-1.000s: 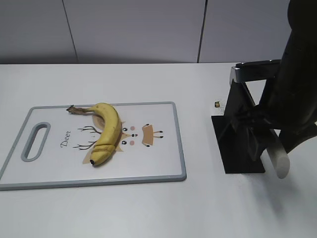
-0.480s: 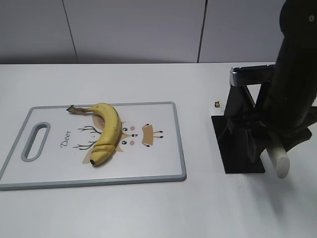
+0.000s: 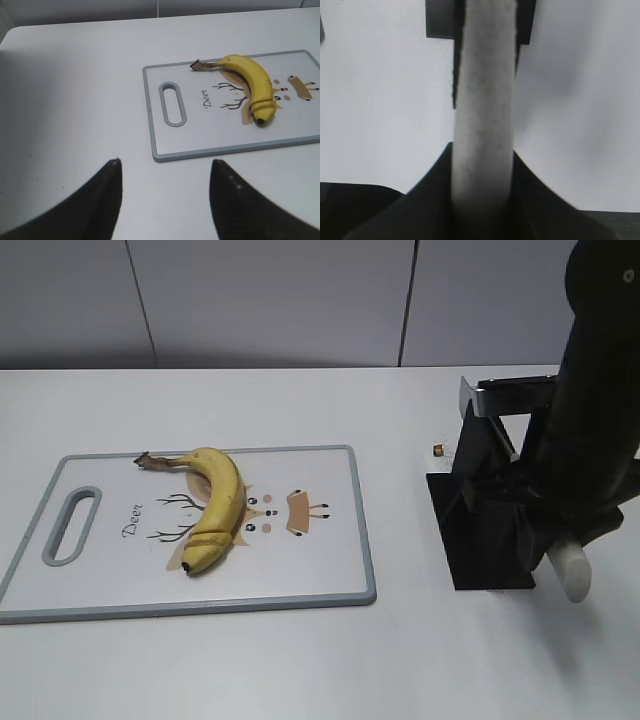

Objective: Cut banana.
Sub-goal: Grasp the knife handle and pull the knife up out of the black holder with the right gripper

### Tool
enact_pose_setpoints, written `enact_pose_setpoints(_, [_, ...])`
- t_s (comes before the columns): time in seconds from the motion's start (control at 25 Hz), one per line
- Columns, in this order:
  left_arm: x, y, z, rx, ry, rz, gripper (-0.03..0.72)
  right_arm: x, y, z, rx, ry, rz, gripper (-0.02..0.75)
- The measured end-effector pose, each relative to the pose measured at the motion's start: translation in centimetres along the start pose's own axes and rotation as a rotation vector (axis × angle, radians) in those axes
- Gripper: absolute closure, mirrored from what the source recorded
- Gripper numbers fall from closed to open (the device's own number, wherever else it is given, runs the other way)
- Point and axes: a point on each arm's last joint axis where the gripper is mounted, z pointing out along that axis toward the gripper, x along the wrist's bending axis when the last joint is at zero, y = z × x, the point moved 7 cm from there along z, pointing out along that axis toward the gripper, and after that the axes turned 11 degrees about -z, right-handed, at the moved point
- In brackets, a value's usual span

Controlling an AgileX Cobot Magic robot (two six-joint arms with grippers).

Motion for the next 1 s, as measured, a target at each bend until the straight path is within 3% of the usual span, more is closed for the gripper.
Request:
enact_pose_setpoints(0.32, [0.0, 0.0, 0.0, 0.0, 0.001, 0.0, 0.145, 0.2, -0.3, -1.4, -0.037, 0.022, 0.016, 0.573])
enact_pose_setpoints(1.0, [0.0, 0.0, 0.0, 0.0, 0.001, 0.0, 0.145, -0.6, 0.2, -10.7, -0.32, -0.005, 0.01, 0.575])
